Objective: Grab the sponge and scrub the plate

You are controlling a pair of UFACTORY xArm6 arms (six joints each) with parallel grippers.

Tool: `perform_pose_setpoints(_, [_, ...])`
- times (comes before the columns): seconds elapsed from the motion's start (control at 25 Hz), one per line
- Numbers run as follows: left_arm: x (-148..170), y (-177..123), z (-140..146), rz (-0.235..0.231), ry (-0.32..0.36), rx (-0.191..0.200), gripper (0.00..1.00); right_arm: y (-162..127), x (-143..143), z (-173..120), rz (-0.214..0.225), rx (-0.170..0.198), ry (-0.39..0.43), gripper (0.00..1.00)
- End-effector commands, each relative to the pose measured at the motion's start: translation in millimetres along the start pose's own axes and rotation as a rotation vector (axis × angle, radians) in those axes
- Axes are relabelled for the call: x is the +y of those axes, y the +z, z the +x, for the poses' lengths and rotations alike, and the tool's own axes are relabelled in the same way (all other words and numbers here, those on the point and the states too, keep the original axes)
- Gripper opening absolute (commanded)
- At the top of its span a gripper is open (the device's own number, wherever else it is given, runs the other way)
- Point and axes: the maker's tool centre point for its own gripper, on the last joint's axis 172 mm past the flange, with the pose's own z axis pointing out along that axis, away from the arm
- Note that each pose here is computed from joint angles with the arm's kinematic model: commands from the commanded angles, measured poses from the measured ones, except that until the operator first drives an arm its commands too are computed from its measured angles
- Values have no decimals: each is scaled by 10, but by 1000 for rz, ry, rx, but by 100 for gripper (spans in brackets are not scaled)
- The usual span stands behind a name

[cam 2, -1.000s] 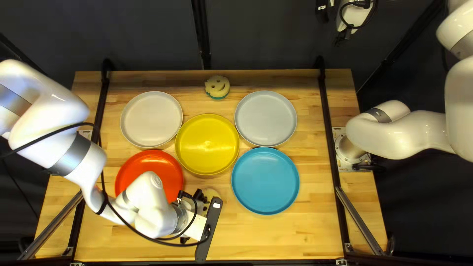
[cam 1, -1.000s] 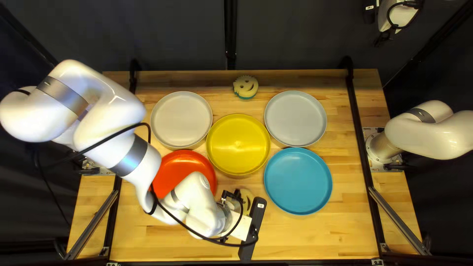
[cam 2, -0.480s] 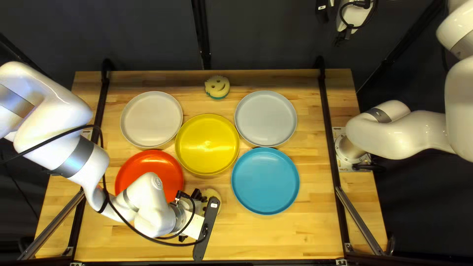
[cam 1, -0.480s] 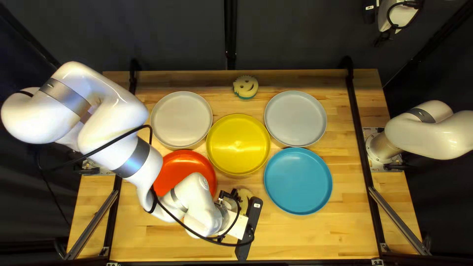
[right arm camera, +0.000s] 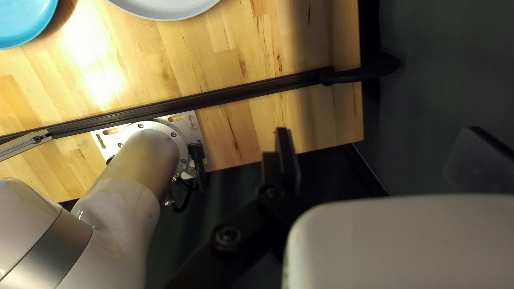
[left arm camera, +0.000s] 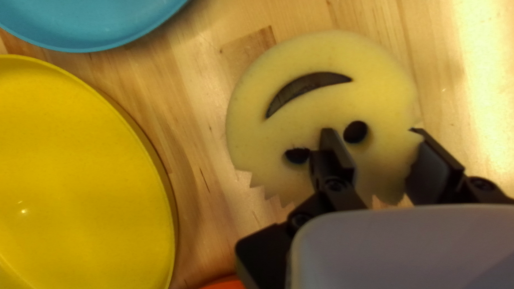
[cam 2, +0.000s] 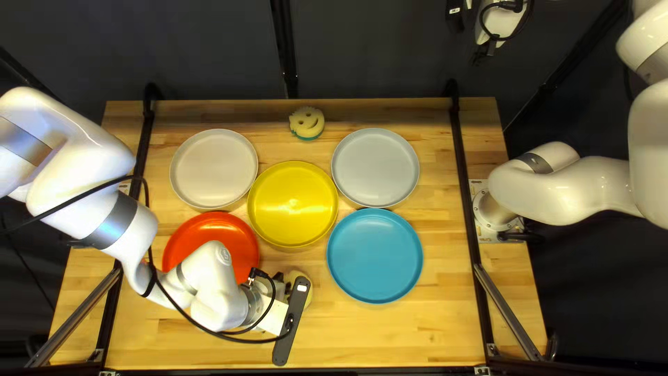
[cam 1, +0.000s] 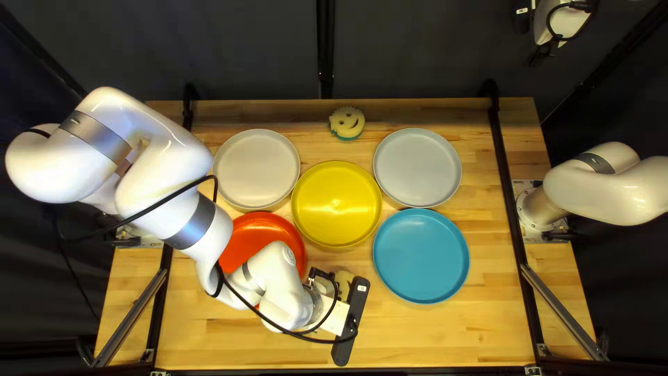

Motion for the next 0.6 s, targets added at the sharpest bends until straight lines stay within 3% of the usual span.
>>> perform_pose_setpoints(0.04, [-57, -274, -112, -6, -12, -23, 0, 0, 0, 0, 0, 0, 0, 100])
perform_pose_setpoints(0.36, [-161, -847, -431, -49, -20, -103, 0, 0, 0, 0, 0, 0, 0, 100])
perform_pose_setpoints(0.6, [-116, -901, -667, -87, -18, -137, 0, 0, 0, 0, 0, 0, 0, 100])
